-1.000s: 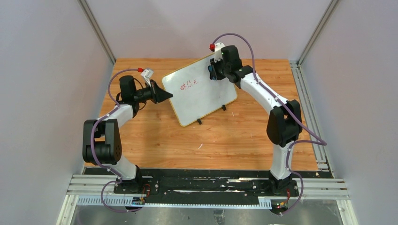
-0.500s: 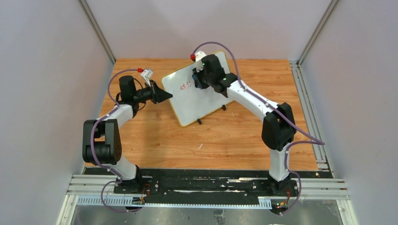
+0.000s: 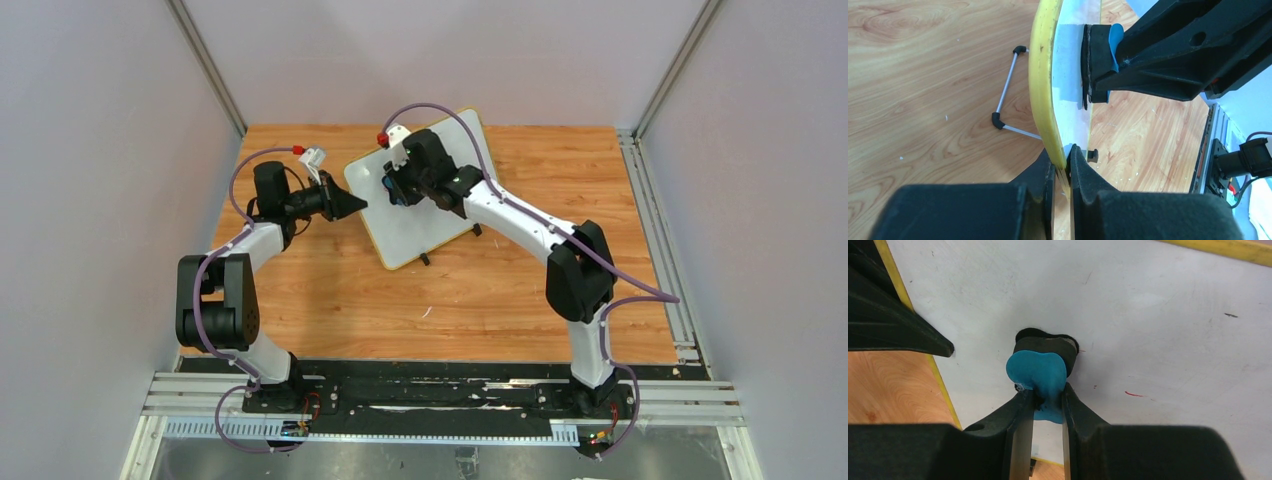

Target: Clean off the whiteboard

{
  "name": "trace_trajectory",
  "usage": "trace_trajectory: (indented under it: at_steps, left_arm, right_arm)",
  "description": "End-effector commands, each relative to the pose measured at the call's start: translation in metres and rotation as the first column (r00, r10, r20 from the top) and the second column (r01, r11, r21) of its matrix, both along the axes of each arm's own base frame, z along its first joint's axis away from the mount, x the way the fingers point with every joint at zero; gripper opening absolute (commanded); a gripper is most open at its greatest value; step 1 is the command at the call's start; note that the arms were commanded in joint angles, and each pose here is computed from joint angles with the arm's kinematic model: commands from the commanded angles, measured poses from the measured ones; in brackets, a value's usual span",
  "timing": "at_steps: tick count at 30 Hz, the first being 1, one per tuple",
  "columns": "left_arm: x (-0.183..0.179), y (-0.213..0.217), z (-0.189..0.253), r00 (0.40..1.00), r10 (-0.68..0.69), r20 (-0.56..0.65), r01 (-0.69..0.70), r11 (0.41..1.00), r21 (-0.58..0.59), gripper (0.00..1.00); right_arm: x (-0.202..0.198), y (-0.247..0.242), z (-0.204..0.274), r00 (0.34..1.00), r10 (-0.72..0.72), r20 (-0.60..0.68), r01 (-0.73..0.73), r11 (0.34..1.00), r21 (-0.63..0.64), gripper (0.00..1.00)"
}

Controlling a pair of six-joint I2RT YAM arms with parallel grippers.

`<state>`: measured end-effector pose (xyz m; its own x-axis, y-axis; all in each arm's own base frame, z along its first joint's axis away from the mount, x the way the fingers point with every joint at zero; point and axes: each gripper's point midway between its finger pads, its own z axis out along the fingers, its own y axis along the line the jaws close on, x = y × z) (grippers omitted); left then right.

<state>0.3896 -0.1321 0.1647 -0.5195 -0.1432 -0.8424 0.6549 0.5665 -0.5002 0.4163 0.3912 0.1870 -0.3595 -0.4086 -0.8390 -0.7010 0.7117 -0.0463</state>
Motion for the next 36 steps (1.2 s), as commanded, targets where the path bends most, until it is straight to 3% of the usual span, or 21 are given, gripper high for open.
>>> trace_trajectory:
  at_steps: [1, 9, 15, 23, 36]
  left_arm:
    - [0.009, 0.015, -0.032, 0.998, 0.052, 0.042, -0.057, 0.989, 0.133, 0.0]
    - [0.01, 0.014, -0.032, 0.998, 0.051, 0.04, -0.056, 0.99, 0.133, 0.0]
    - [0.01, 0.015, -0.031, 0.998, 0.052, 0.043, -0.057, 0.989, 0.134, 0.0]
    - [0.01, 0.015, -0.031, 0.998, 0.052, 0.042, -0.057, 0.989, 0.136, 0.0]
    - [0.008, 0.015, -0.031, 0.998, 0.05, 0.044, -0.056, 0.988, 0.142, 0.0]
  right_arm:
    - [0.046, -0.049, -0.019, 0.992, -0.126, -0.005, 0.126, 0.991, -0.039, 0.01]
    - [0.079, -0.125, -0.012, 0.964, -0.266, -0.001, 0.266, 0.963, -0.034, 0.01]
    - [0.086, -0.141, -0.013, 0.956, -0.292, -0.016, 0.292, 0.956, -0.023, 0.01]
    - [0.063, -0.096, -0.012, 0.976, -0.212, -0.055, 0.214, 0.976, 0.032, 0.01]
    - [-0.009, 0.046, -0.005, 0.996, 0.05, -0.07, -0.043, 0.994, 0.098, 0.01]
